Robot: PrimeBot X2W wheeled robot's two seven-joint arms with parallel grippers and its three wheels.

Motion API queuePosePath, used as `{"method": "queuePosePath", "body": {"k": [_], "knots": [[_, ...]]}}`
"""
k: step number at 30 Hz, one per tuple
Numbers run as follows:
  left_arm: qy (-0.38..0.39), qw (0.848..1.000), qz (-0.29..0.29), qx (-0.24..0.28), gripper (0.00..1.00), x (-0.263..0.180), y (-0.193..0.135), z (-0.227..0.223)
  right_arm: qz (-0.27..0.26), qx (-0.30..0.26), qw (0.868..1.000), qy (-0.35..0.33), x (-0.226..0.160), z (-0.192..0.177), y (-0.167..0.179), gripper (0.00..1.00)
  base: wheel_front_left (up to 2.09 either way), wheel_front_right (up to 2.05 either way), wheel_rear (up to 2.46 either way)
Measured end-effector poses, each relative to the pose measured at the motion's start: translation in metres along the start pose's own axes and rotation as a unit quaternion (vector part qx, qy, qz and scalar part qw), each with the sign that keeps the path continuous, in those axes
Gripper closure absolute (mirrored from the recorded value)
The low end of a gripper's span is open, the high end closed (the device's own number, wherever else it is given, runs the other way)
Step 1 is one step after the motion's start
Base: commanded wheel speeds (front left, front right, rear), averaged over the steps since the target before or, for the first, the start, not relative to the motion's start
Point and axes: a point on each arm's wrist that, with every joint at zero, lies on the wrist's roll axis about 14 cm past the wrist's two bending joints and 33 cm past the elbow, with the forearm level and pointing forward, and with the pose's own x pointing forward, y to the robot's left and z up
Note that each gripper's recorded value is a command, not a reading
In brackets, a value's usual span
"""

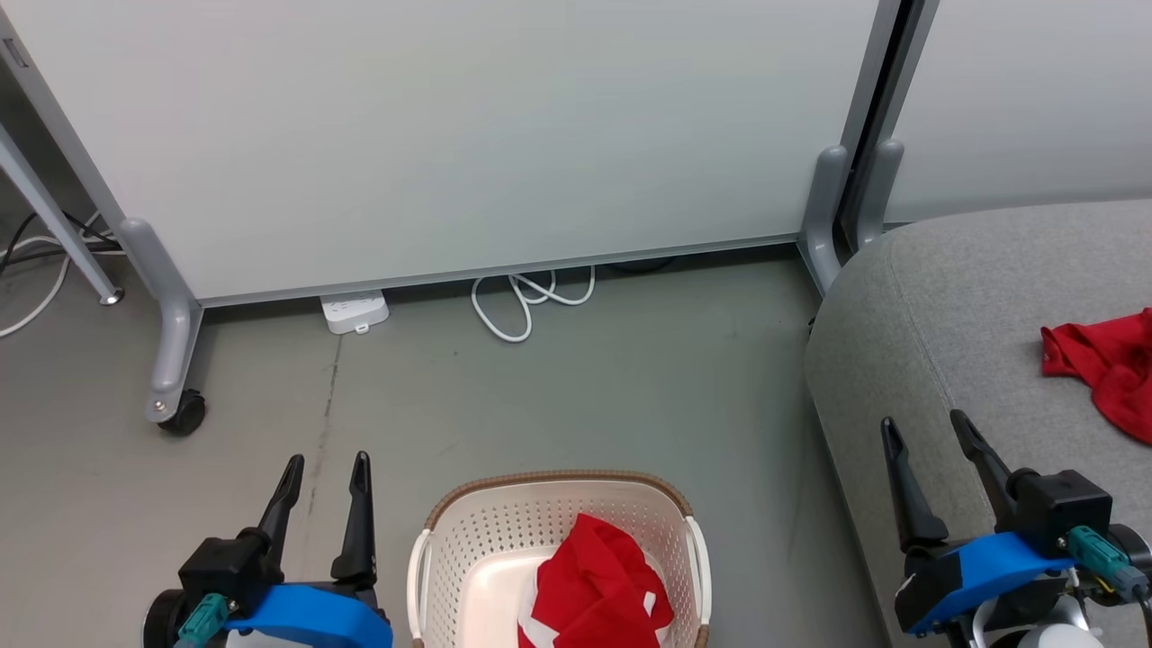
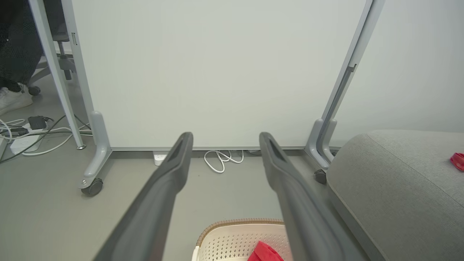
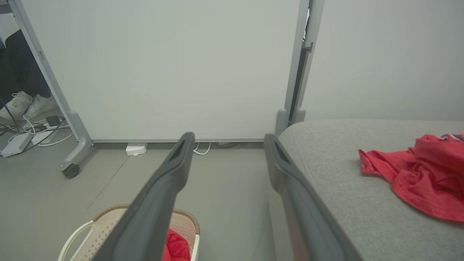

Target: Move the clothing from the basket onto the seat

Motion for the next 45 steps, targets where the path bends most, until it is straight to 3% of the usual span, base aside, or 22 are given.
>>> {"method": "queuePosePath", "body": {"k": [17,28,31,38,45], "knots": [[0.06,0.997,-0.056,-0.003,0.0,0.058,-0.03,-0.043,0.006,-0.014,1.0,-0.001,0.049,-0.006,-0.003,0.0,0.0,0.0,0.0],[0.172,0.977,-0.128,-0.021,0.0,0.106,-0.067,-0.14,-0.008,-0.019,1.0,-0.002,0.099,-0.03,-0.025,0.0,0.0,0.0,0.0],[0.22,0.963,-0.154,-0.024,0.0,0.112,-0.078,-0.18,-0.009,-0.021,1.0,-0.002,0.113,-0.041,-0.031,0.0,0.0,0.0,0.0],[0.351,0.908,-0.228,-0.001,0.0,0.103,-0.096,-0.276,-0.031,-0.007,0.998,0.048,0.119,-0.101,-0.052,0.0,0.0,0.0,0.0],[0.445,0.856,-0.263,0.004,0.0,0.08,-0.099,-0.344,-0.039,0.003,0.996,0.081,0.119,-0.143,-0.063,0.0,0.0,0.0,0.0]]}}
